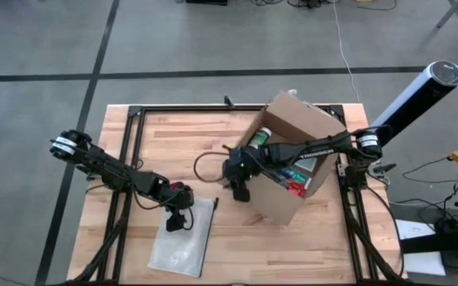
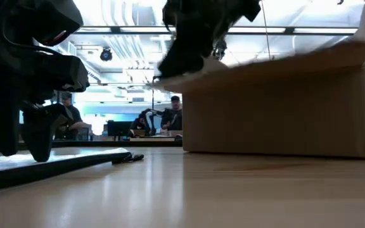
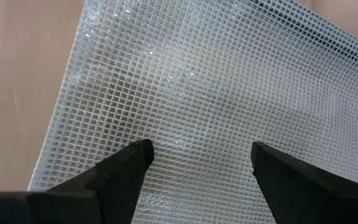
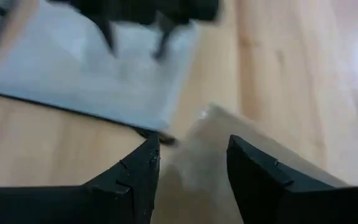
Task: Unpack boxes
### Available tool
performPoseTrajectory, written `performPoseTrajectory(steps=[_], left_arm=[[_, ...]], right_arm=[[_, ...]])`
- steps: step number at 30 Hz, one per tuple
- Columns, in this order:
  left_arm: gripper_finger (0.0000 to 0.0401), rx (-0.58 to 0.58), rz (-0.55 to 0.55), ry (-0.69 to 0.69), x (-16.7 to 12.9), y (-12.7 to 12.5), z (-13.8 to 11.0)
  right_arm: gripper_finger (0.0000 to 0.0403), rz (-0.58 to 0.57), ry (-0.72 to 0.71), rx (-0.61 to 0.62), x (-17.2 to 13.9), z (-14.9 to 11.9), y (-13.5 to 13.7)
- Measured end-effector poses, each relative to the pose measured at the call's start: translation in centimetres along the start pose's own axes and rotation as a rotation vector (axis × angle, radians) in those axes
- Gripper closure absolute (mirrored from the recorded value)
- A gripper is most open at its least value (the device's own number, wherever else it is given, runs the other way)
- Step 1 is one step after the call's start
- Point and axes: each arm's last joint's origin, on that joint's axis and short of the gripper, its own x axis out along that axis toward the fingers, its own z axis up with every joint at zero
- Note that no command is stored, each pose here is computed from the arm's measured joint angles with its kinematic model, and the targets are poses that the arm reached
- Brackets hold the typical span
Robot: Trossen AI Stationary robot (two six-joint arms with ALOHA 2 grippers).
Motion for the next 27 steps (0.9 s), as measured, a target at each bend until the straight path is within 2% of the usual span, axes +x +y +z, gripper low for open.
performPoseTrajectory(steps=[4, 10, 21, 27], left_arm=[[0.0125, 0.019, -0.008, -0.016, 0.0, -0.1, 0.1], [0.0125, 0.031, -0.023, -0.045, 0.0, -0.3, 0.4], [0.0125, 0.070, -0.086, -0.157, -0.2, -0.9, 1.5], [0.0125, 0.068, -0.076, -0.136, -0.2, -0.8, 1.3]], right_arm=[[0.0234, 0.033, -0.027, 0.001, 1.2, 0.0, 1.6], [0.0227, 0.038, 0.011, 0.053, 4.0, -1.3, 1.8], [0.0223, -0.002, 0.133, 0.170, 8.6, -4.8, -0.8], [0.0222, 0.083, 0.142, 0.232, 10.1, -5.7, -1.3]])
